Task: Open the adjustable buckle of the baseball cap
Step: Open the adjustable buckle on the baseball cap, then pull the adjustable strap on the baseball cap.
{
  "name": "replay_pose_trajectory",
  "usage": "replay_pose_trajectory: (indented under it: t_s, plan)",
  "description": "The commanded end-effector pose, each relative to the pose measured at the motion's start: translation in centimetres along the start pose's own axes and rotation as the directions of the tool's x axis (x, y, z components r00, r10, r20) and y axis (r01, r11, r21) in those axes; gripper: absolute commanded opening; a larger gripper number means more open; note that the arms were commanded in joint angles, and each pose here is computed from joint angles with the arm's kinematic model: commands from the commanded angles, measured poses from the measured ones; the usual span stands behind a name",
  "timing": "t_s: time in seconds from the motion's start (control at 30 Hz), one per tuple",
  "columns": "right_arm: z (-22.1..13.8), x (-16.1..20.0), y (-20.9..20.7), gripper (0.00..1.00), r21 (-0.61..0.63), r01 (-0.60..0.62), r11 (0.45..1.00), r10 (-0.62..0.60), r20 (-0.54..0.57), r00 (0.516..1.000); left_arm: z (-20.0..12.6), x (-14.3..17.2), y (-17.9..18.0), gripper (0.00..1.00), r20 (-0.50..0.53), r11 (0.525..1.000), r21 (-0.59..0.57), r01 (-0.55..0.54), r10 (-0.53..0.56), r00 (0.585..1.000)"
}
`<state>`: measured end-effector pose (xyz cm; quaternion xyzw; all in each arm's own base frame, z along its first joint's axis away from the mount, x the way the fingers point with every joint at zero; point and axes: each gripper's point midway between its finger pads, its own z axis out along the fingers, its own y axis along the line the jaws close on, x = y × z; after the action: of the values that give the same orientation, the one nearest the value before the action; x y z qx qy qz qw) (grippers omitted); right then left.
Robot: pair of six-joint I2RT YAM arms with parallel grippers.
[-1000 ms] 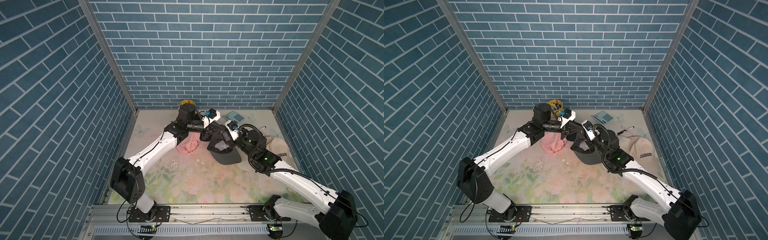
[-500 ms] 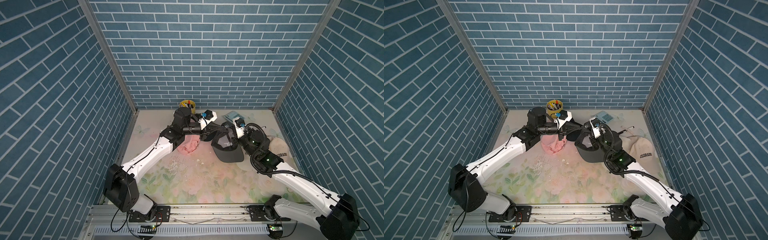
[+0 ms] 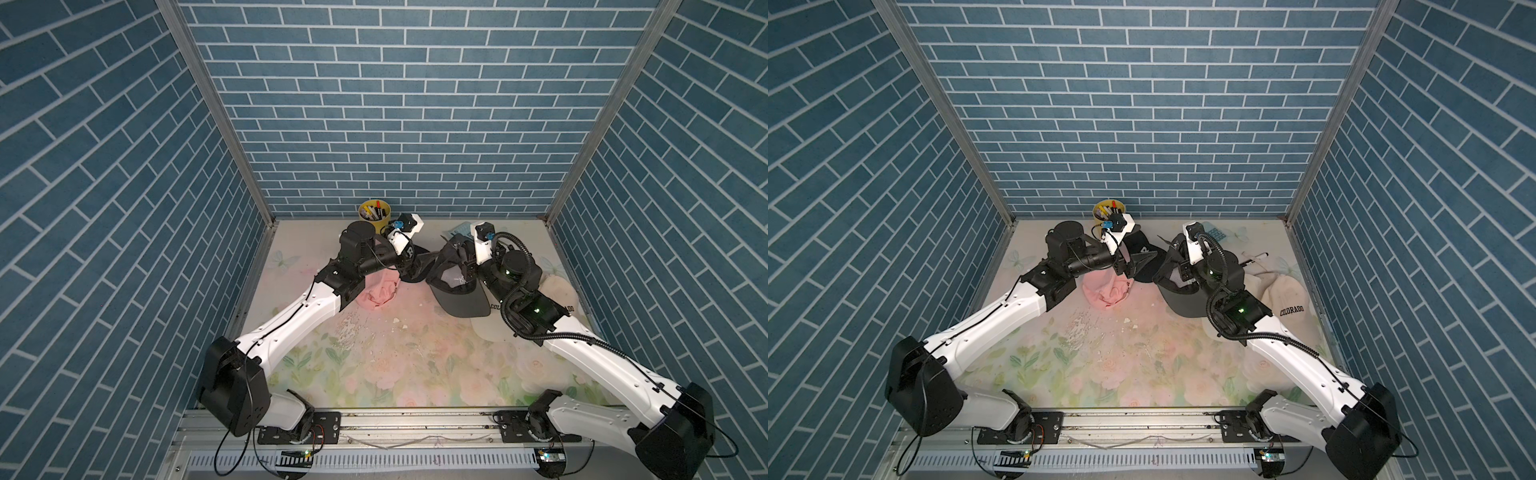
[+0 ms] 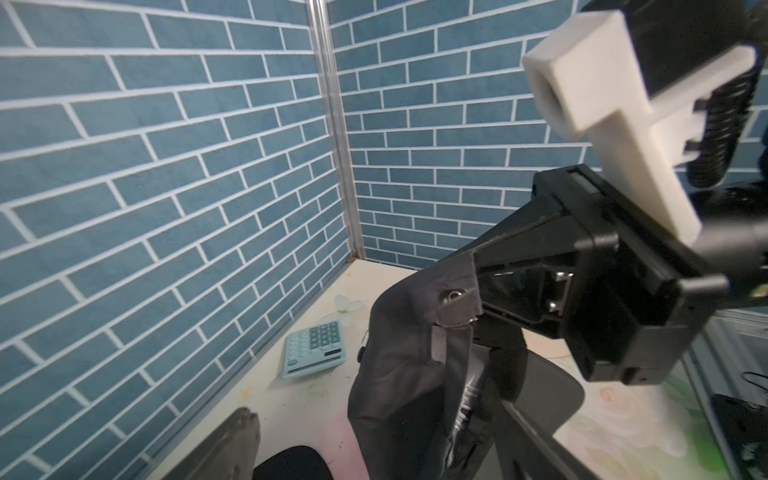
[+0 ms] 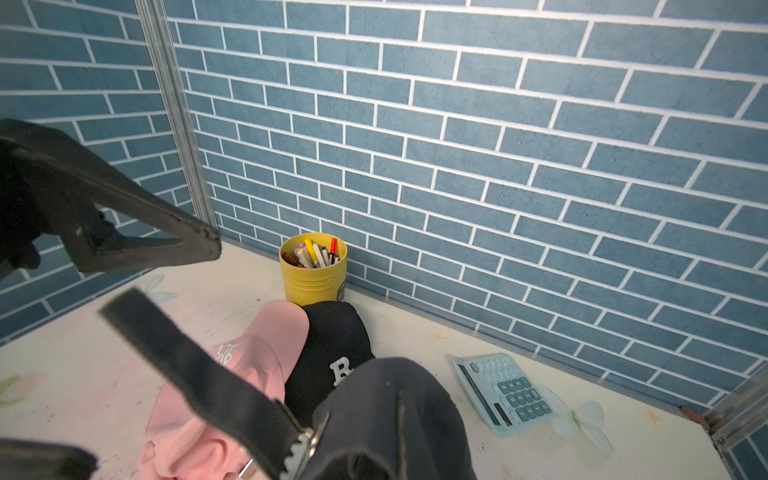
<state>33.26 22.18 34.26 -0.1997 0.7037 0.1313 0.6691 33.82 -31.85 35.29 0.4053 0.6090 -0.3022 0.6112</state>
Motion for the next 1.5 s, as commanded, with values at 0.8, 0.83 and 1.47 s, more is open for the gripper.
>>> replay_pose_trajectory:
  t_s: [0.8,0.83,1.47]
  plan:
    - [1.2,-3.7,1.0,0.00,-0.055,-0.161,0.985,0.161,-0.001,0.987,4.9,0.8,-2.6,0.35,0.013,0.998,-0.052,-0.024,0.025,1.000]
    - [1.2,-3.8,0.8,0.00,-0.047,-0.168,0.985,0.168,0.004,0.986,4.9,0.7,-2.4,0.23,0.010,0.998,-0.061,-0.025,0.026,1.000]
    - [0.5,-4.7,0.6,0.00,-0.068,-0.199,0.978,0.205,0.110,0.972,1.9,0.0,-2.9,0.00,0.011,0.990,-0.109,-0.092,0.094,0.996]
